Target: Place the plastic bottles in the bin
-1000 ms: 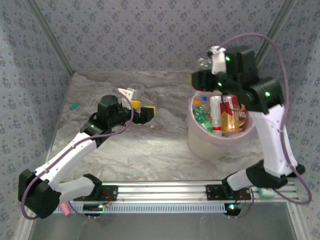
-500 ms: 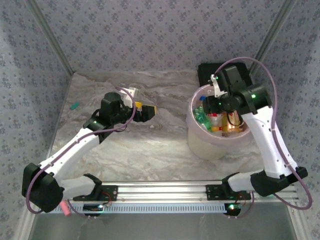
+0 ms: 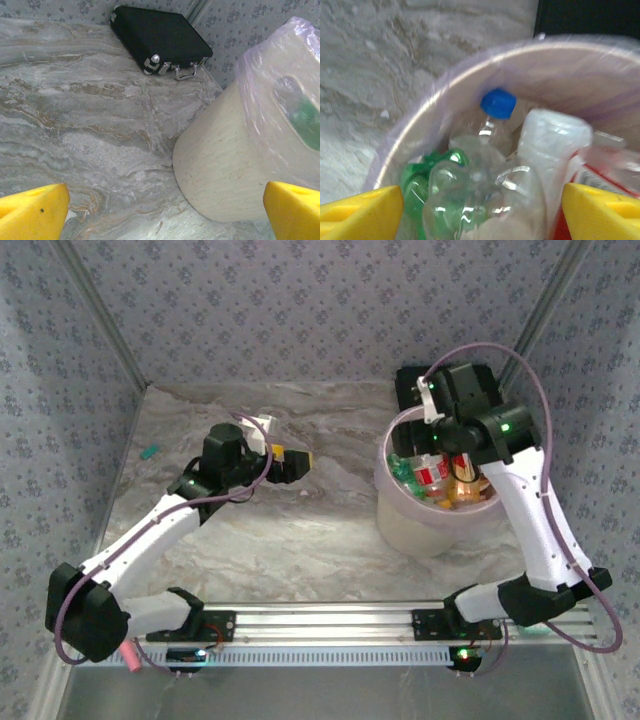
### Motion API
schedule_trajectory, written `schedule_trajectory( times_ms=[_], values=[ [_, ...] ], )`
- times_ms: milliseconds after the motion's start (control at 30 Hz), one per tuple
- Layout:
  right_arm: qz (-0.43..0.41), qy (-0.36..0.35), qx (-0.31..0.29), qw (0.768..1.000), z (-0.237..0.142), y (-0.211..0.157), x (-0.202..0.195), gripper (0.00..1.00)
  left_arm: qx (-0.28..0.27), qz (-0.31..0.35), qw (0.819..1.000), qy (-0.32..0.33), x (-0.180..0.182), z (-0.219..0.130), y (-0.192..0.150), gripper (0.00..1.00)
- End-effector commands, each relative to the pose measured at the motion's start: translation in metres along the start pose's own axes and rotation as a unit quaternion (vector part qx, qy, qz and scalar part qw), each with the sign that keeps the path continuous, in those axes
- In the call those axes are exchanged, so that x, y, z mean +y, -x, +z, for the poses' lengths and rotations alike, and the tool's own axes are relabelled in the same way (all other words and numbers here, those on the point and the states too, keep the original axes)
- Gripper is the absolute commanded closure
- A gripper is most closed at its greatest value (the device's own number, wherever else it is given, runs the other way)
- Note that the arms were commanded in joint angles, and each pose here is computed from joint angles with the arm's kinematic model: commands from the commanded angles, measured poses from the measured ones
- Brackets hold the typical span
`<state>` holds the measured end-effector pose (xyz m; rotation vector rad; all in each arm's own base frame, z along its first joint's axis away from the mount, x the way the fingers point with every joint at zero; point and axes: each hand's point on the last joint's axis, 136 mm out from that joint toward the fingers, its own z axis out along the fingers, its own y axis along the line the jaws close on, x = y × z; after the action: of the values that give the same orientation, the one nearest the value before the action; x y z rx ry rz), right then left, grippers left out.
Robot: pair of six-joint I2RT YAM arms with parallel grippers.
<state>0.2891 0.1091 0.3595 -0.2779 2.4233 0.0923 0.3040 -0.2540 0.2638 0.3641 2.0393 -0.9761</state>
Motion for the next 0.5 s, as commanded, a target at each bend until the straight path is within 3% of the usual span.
schedule_trajectory(
  times_ms=[0,233,467],
  values=[
    [-0.006,-0.034,-0.017,0.999,-0.019,0.004,-0.016,0.19,-0.009,0.003,1.000,-0.016,-0.010,-0.004,0.014,0.01],
    [0.005,-0.022,0.023,0.999,-0.004,-0.030,-0.013,0.28,-0.010,-0.001,1.000,-0.010,-0.006,-0.002,0.013,0.01],
    [0.040,0.014,0.022,0.999,0.010,-0.049,-0.005,0.37,-0.007,-0.005,1.000,-0.013,-0.007,0.002,0.014,0.01]
  ],
)
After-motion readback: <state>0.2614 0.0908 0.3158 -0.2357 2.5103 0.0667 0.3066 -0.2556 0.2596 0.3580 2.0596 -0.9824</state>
